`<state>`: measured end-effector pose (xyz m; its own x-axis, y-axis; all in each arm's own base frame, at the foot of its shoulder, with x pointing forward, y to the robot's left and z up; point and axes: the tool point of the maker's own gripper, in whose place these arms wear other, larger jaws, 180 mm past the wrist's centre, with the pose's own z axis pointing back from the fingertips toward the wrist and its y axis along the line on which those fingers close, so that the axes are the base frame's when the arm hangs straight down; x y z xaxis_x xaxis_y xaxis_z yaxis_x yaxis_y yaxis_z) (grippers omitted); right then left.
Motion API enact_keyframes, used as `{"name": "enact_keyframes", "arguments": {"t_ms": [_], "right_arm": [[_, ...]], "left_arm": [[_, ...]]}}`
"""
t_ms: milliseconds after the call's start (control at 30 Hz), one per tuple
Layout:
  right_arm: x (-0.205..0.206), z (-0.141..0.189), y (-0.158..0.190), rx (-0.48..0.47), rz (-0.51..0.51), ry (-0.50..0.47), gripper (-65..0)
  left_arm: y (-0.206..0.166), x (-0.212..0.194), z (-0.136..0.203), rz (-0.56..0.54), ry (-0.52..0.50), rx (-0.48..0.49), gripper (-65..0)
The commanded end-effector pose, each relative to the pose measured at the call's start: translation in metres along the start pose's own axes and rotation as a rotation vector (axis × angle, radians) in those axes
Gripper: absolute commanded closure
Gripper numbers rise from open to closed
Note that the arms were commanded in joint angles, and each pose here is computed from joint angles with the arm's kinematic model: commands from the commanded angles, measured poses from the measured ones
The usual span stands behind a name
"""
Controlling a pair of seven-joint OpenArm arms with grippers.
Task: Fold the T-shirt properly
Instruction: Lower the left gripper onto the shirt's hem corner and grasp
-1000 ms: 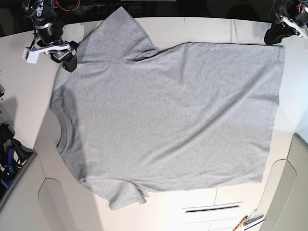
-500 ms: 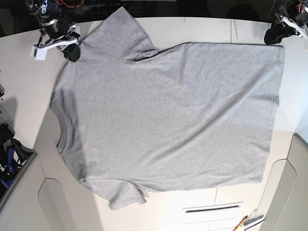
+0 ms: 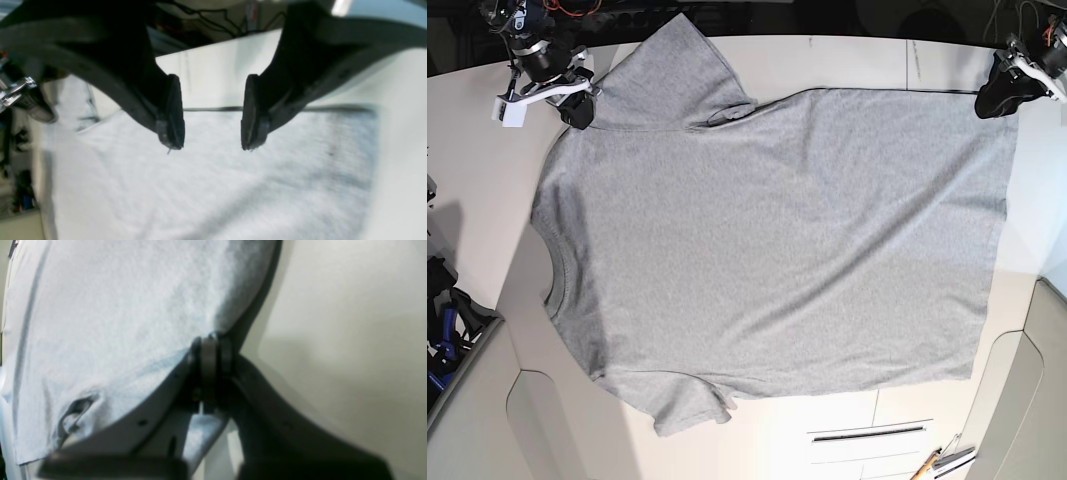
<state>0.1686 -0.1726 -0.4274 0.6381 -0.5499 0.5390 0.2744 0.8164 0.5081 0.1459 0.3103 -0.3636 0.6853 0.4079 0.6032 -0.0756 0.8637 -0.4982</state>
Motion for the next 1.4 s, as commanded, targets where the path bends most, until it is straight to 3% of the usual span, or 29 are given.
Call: {"name": "enact_keyframes", "arguments": {"t_ms": [0,400,667,833,1133,1367], "right_arm": [[0.002,0.002,0.000,-0.001,0.015,-0.003,0.0],[0.002,0.002,0.000,-0.001,0.016,-0.002,0.0],[0.002,0.002,0.000,-0.002,0.016,-0.002,0.0],[0.002,0.002,0.000,-0.002,0.016,-0.002,0.0],[0.001,0.002,0.000,-0.002,0.016,0.002,0.0],[0.001,0.002,0.000,-0.002,0.016,0.002,0.0]], "left_arm": [[0.001,0.015,0.000,-0.023,-0.036,-0.004,-31.2],[0.077,0.011,-0.013,0.125,-0.055,0.145,-31.2],[0.113,0.050,0.024,0.154,-0.211,0.249,-31.2],[0.120,0.059,0.036,0.160,-0.252,0.272,-31.2],[0.126,0.038,0.036,0.164,-0.181,0.305,-31.2],[0.139,0.003,0.036,0.247,-0.107,0.331,-31.2]]}}
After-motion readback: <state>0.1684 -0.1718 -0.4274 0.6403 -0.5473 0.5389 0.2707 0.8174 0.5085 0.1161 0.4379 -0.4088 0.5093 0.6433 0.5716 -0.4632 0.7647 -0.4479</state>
